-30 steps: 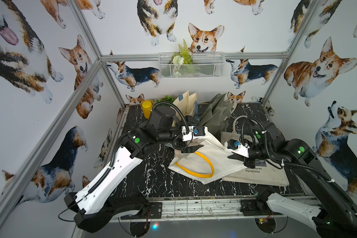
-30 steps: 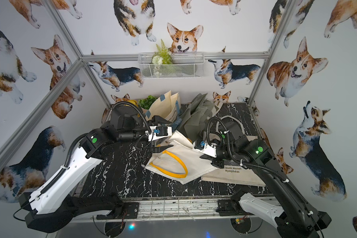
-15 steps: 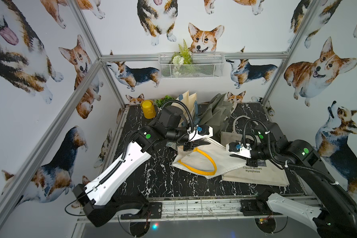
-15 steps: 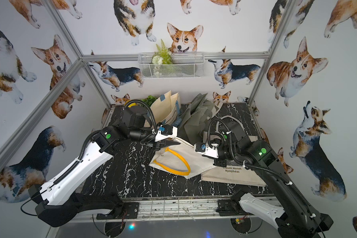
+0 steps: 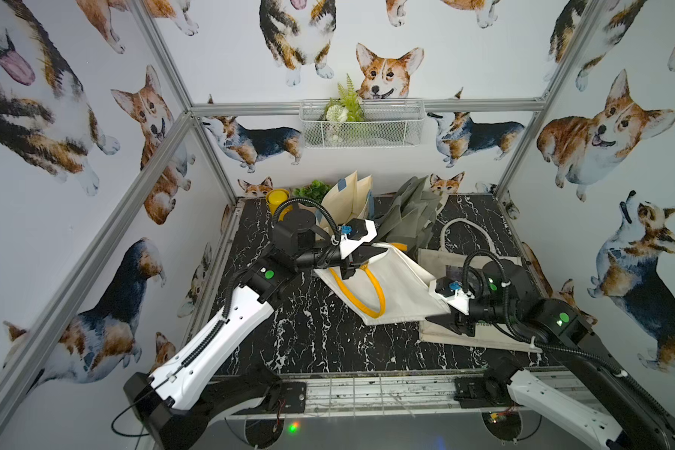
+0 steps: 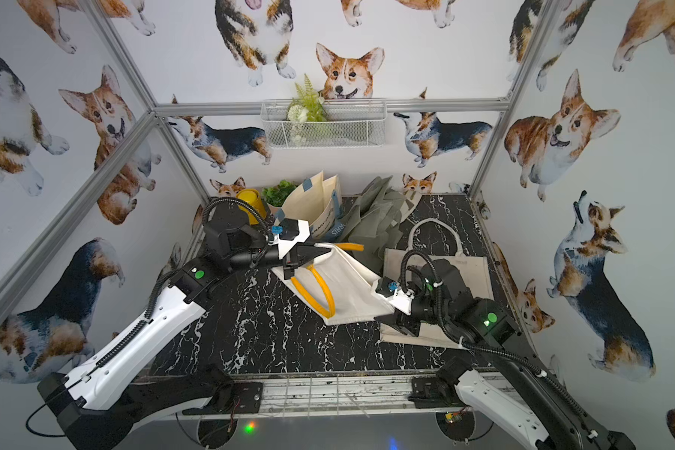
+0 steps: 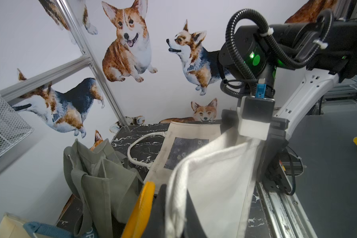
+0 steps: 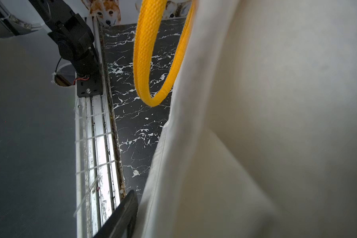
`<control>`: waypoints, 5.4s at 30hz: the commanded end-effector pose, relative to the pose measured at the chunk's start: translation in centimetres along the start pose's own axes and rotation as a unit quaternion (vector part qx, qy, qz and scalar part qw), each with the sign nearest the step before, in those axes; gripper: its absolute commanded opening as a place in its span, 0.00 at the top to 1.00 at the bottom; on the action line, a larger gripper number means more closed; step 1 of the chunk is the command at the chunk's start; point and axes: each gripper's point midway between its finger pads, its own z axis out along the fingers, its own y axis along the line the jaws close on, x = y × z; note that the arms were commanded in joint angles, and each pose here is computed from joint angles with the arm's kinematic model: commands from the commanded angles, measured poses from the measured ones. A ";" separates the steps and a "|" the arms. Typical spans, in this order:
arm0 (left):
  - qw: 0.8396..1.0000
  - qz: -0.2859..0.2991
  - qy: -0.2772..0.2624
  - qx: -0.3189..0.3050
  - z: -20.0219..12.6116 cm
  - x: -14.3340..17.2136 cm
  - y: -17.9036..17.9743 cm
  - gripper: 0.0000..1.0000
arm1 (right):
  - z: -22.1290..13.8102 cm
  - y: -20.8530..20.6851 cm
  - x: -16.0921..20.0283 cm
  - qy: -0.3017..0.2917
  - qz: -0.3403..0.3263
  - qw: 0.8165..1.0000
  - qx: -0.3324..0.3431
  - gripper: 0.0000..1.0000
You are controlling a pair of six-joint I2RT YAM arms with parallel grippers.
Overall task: Put away the canvas bag
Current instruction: Press the canvas bag.
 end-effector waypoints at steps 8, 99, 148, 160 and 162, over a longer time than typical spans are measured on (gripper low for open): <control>0.999 0.016 -0.050 -0.008 -0.5 -2.2 0.3 1.00 | -1.7 -2.3 -4.6 -0.138 -0.009 0.987 0.083 0.92; 0.996 0.042 0.074 0.035 2.5 -1.9 -3.4 1.00 | -4.2 -1.8 -5.5 -0.043 -0.029 0.998 0.045 0.33; 0.996 0.083 0.005 0.027 -2.4 -3.1 -2.8 0.61 | -5.2 -2.7 -4.6 -0.058 -0.052 0.992 0.095 1.00; 0.984 0.136 0.099 0.056 1.6 -2.0 -5.5 0.09 | -5.6 -2.9 -3.4 0.053 -0.078 0.994 0.063 1.00; 0.984 0.139 0.102 0.053 2.4 -1.7 -5.1 0.00 | -5.4 -3.1 -3.2 0.060 -0.078 0.993 0.064 1.00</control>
